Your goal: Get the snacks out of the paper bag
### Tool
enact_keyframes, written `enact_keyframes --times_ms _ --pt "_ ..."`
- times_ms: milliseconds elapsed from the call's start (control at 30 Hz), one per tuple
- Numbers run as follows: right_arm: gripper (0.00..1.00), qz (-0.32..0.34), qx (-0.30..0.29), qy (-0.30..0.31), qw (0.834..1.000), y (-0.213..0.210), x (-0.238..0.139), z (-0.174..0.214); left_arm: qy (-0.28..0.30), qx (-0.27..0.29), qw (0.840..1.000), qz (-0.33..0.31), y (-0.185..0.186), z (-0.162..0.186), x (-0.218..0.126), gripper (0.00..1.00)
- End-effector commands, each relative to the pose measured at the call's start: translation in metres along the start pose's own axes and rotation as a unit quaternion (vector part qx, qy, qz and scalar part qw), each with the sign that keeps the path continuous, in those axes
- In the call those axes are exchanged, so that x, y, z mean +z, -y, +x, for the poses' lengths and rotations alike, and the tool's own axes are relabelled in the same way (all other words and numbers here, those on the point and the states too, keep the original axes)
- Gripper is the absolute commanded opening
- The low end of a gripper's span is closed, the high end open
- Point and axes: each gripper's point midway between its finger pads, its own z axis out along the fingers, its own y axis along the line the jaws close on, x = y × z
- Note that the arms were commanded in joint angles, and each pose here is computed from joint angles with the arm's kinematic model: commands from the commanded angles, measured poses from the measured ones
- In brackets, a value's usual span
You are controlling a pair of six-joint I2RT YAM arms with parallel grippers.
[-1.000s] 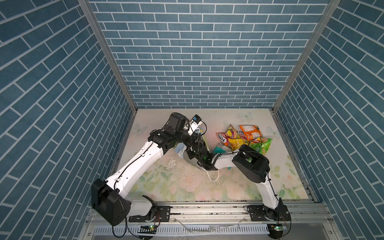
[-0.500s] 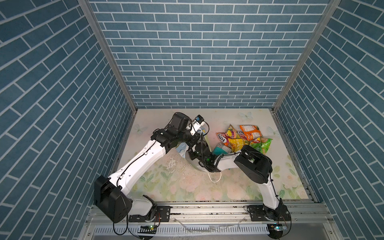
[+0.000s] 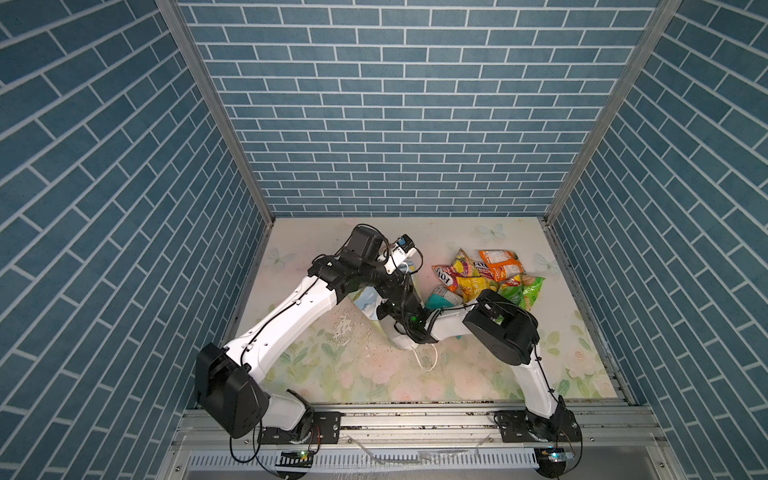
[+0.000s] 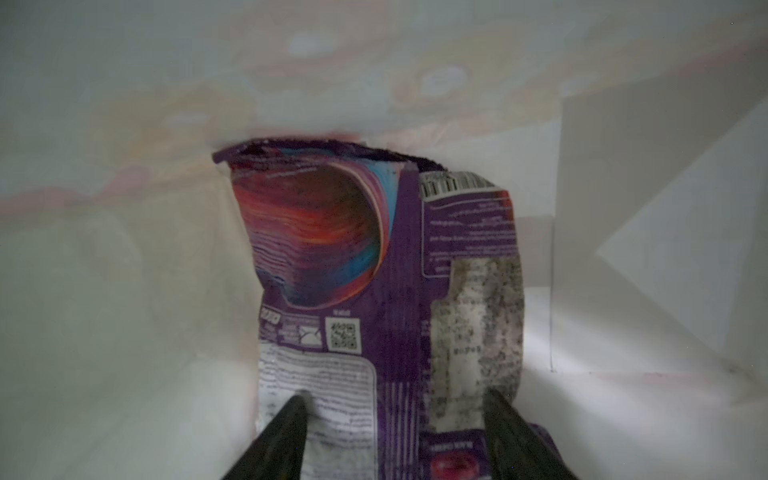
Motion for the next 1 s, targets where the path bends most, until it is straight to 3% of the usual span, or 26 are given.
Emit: enact_keyframes --times_ms 0,133,267,333,433,500,967 --pt "0.69 0.002 -0.005 0.019 1.000 -0.001 0.015 -0.009 -0.001 0.006 0.995 0.097 0.041 0.000 -0.003 0.00" --pt "0.69 0.007 0.014 0.000 1.000 -0.001 0.031 0.004 0.006 0.008 0.995 0.101 0.043 -0.002 -0.005 0.00" --pt "0.58 0.008 0.021 -0.009 1.000 -0.004 0.044 0.010 0.001 0.008 0.995 0.100 0.043 0.001 -0.004 0.00" --pt "0.44 0.013 0.020 -0.004 1.000 -0.001 0.043 0.008 -0.005 0.009 0.995 0.097 0.042 0.004 -0.002 0.00" --pt "0.11 0.037 0.019 0.004 0.999 0.008 0.039 0.003 -0.014 0.012 0.996 0.085 0.038 0.009 0.000 0.00" --pt "0.00 0.053 0.021 0.008 0.998 0.014 0.036 0.001 -0.020 0.015 0.997 0.078 0.035 0.012 0.001 0.00" --pt "0.00 0.133 0.045 0.061 0.988 0.048 -0.007 -0.014 -0.052 -0.008 0.998 -0.035 -0.008 0.022 0.008 0.00"
